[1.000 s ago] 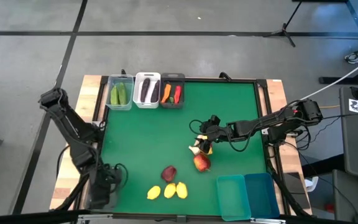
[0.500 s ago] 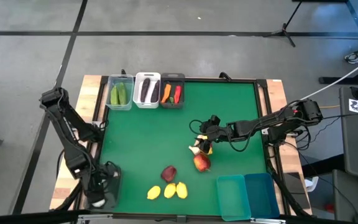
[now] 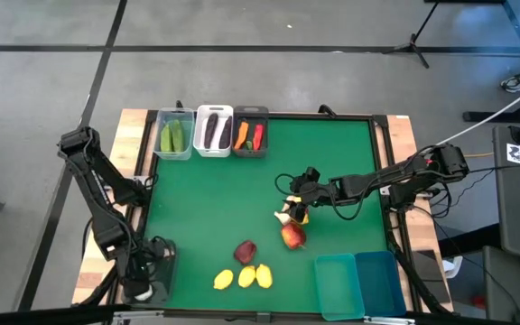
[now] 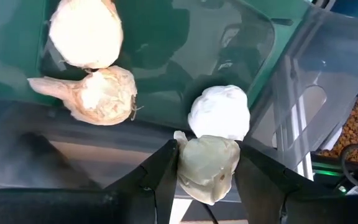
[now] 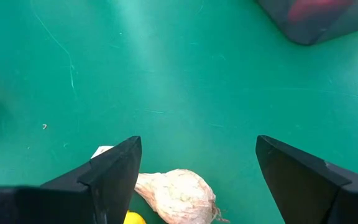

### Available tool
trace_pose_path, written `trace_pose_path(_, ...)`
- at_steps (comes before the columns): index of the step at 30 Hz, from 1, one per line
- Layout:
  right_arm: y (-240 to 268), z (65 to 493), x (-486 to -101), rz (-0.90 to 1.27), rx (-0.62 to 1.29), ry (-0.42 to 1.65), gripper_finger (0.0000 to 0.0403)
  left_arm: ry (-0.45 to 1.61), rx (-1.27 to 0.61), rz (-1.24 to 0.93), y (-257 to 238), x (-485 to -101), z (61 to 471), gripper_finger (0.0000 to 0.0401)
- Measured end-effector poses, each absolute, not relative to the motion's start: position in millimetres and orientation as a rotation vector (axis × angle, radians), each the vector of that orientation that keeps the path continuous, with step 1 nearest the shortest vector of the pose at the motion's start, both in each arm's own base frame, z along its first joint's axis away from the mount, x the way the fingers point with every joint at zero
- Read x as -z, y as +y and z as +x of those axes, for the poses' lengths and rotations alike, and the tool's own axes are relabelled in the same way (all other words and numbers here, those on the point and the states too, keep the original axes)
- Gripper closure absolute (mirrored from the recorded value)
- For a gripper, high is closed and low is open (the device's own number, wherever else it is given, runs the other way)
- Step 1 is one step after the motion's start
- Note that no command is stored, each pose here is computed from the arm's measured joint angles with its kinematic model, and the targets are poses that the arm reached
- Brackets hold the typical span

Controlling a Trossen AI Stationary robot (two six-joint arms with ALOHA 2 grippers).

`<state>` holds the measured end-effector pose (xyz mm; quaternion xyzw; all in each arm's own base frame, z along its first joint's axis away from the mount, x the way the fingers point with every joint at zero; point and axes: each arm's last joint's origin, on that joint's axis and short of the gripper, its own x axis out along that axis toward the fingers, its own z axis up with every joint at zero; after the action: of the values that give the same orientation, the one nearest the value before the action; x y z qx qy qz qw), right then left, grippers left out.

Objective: Sort produce into baskets
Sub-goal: Put the white garlic into the bottom black bin

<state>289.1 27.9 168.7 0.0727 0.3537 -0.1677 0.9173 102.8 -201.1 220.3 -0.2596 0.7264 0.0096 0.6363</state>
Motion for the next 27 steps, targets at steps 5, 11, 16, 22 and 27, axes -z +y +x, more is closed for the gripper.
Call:
trace_pose_path(5, 27.9, 289.1, -168.7, 0.147, 0.344, 0.728, 0.0086, 1.637, 0.005, -0.622, -203.8, -221.4, 105.4, 0.0260)
trace_pose_path(11, 27.9, 289.1, -168.7, 0.147, 0.344, 0.728, 0.0086, 1.621, 0.026, -0.657, -206.8, -222.7, 107.1, 0.0260)
trace_pose_path(16, 27.9, 289.1, -168.7, 0.147, 0.344, 0.728, 0.0086, 1.545, -0.013, -0.631, -204.3, -221.8, 109.3, 0.0260)
trace_pose_path(22, 27.9, 289.1, -168.7, 0.146, 0.344, 0.728, 0.0086, 1.424, 0.016, -0.534, -197.6, -221.6, 121.5, 0.0260)
trace_pose_path(27, 27.9, 289.1, -168.7, 0.140, 0.342, 0.729, 0.0086, 1.408, 0.004, -0.532, -192.2, -221.5, 129.5, 0.0260)
